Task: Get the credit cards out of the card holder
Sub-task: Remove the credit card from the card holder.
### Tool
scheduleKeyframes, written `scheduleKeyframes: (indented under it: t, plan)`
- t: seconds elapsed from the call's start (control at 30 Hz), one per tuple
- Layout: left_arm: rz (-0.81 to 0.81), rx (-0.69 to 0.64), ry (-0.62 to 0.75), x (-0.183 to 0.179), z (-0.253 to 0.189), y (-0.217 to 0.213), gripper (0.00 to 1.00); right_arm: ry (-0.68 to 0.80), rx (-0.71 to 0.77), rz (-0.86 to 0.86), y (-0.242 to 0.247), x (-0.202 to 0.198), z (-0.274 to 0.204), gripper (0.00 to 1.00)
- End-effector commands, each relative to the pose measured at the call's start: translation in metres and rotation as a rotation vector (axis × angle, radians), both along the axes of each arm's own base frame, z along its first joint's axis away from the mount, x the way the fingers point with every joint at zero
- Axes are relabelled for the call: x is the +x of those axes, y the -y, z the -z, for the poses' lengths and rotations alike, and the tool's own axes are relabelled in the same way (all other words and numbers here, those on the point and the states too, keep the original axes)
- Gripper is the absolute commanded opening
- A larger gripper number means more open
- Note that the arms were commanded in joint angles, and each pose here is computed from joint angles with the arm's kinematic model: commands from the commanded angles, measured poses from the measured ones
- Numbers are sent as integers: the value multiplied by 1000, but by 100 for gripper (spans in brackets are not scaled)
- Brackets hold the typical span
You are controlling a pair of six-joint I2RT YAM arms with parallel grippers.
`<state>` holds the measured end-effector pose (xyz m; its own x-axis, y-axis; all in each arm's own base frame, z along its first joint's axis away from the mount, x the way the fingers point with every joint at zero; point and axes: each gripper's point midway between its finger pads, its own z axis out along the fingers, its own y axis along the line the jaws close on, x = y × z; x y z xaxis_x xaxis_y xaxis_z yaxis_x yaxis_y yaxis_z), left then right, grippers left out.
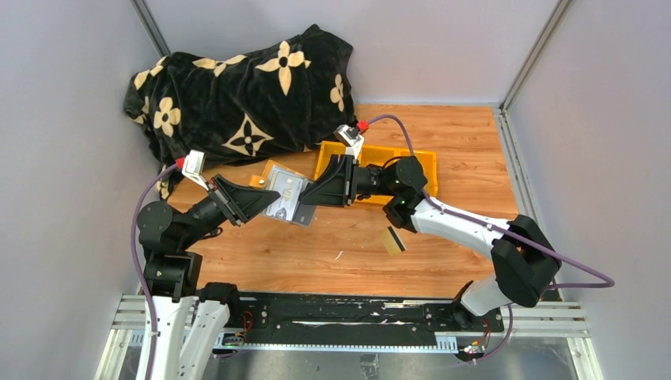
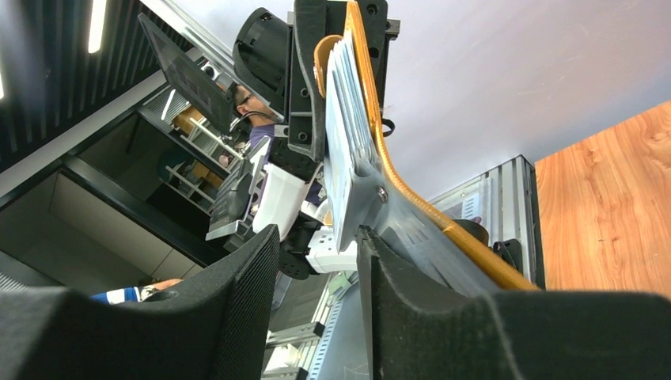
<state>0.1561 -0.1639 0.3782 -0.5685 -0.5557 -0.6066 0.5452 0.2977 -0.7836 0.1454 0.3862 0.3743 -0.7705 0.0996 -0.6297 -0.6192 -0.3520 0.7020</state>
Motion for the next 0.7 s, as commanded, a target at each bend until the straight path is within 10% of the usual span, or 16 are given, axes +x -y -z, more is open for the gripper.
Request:
scheduleKeyframes:
  t: [0.0, 0.23, 0.5, 0.67]
  plan:
    - [-14, -5, 86, -7, -23, -2, 13, 26, -11, 45, -8, 0, -7, 46]
    - [-24, 4, 99, -7, -24, -3, 12, -47, 42, 91, -15, 12, -13, 42]
    - [-25, 8, 99, -8, -24, -3, 17, -101, 178, 27, -10, 9, -23, 2]
    - [-21, 0, 89, -8, -23, -3, 23, -91, 191, 24, -5, 5, -24, 0]
